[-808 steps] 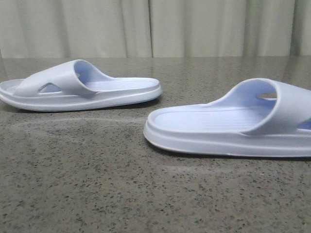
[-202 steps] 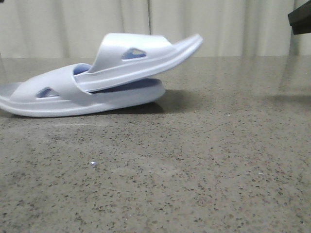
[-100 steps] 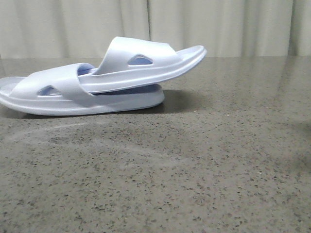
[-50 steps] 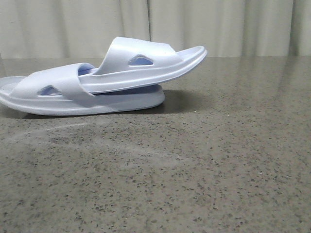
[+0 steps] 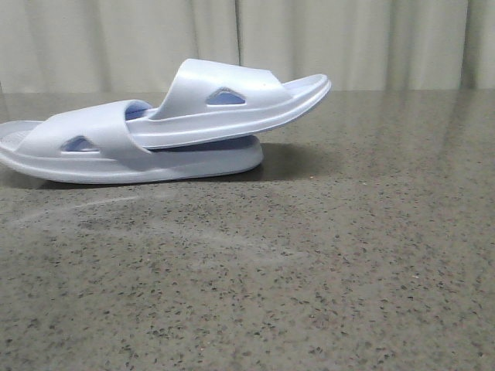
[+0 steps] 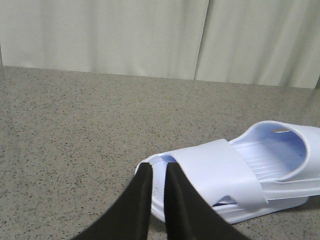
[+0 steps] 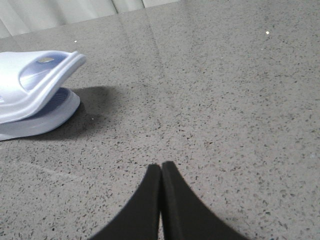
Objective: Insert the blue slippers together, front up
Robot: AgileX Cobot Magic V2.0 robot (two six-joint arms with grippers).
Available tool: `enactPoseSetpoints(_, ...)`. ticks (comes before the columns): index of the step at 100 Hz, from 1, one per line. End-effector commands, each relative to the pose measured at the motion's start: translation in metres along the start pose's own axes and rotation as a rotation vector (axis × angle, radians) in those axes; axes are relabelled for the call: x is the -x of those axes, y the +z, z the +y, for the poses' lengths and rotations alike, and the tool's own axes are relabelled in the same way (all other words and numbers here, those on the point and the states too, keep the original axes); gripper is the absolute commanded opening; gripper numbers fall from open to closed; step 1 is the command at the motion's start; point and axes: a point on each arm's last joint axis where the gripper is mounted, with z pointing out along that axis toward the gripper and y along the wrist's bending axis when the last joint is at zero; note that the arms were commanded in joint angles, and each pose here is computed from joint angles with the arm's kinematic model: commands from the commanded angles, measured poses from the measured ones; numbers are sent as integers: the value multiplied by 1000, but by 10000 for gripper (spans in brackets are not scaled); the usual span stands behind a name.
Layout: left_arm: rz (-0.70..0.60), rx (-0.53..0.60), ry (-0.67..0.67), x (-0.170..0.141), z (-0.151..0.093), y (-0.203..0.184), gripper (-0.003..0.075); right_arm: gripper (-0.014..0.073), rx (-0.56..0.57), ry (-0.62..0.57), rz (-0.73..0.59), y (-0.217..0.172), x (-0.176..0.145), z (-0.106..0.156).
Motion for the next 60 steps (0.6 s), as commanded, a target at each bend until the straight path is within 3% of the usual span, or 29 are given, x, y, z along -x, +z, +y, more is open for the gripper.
enactPoseSetpoints(1, -30, 6, -1, 9, -1, 0, 15, -79, 7, -16, -28, -1, 9, 3)
enactPoseSetpoints(23, -33, 19, 1, 8, 1, -1, 15, -79, 7, -16, -28, -1, 9, 3)
enactPoseSetpoints(36, -53, -39, 220, 5, -4, -2, 15, -79, 7, -16, -28, -1, 9, 3)
enactPoseSetpoints(60, -116, 23, 120, -23, 11, -21, 15, -79, 7, -16, -28, -1, 9, 3)
